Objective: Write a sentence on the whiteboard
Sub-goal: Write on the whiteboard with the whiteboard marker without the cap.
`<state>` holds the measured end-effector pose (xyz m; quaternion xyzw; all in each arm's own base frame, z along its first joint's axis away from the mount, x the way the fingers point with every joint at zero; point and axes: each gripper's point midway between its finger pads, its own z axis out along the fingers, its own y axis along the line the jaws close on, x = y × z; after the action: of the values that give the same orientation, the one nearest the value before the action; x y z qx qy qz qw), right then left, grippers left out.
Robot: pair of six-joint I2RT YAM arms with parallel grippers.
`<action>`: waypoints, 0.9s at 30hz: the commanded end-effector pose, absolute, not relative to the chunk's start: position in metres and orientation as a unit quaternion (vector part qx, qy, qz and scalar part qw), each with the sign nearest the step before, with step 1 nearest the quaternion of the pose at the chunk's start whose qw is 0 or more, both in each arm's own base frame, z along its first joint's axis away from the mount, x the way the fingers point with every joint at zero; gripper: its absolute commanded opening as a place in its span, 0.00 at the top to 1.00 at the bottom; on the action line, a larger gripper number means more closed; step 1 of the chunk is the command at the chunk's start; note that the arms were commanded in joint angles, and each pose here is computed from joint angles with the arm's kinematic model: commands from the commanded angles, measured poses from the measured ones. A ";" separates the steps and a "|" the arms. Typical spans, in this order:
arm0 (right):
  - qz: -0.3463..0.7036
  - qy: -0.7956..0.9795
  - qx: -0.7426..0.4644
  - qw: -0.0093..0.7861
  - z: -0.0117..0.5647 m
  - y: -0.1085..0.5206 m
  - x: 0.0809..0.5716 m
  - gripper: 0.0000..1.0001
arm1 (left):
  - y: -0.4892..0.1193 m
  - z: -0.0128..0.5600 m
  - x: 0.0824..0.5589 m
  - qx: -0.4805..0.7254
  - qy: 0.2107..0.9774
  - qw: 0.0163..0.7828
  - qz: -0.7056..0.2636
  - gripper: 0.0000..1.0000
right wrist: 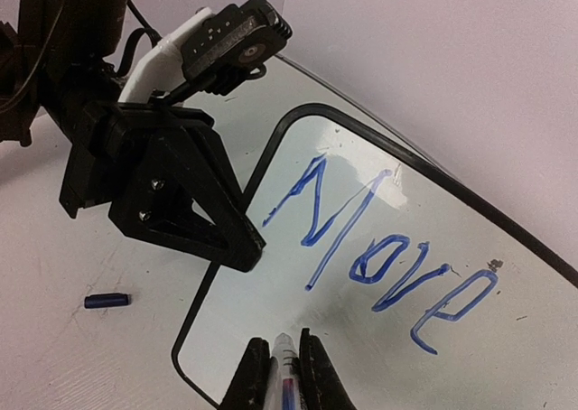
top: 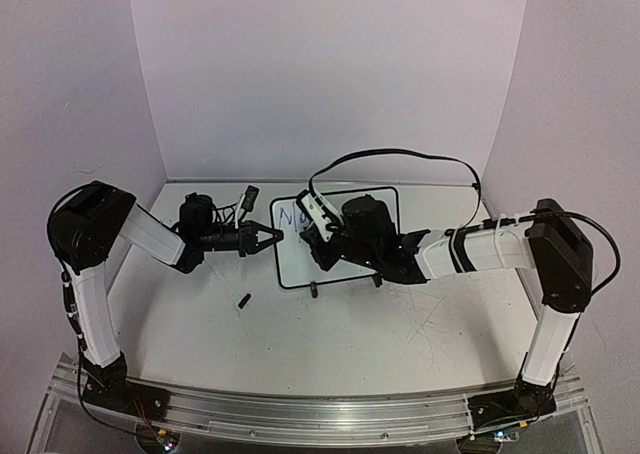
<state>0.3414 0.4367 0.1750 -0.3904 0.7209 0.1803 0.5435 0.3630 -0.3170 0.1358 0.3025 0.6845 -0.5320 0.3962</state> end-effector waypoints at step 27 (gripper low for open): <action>0.121 0.707 -0.256 0.648 0.267 0.348 0.402 1.00 | -0.312 0.128 0.380 0.293 0.709 0.426 -0.479 1.00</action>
<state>0.3925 0.3532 0.2444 -0.2844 0.7167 0.1276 0.6238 0.3620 -0.3172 0.1340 0.3080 0.6861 -0.5268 0.3961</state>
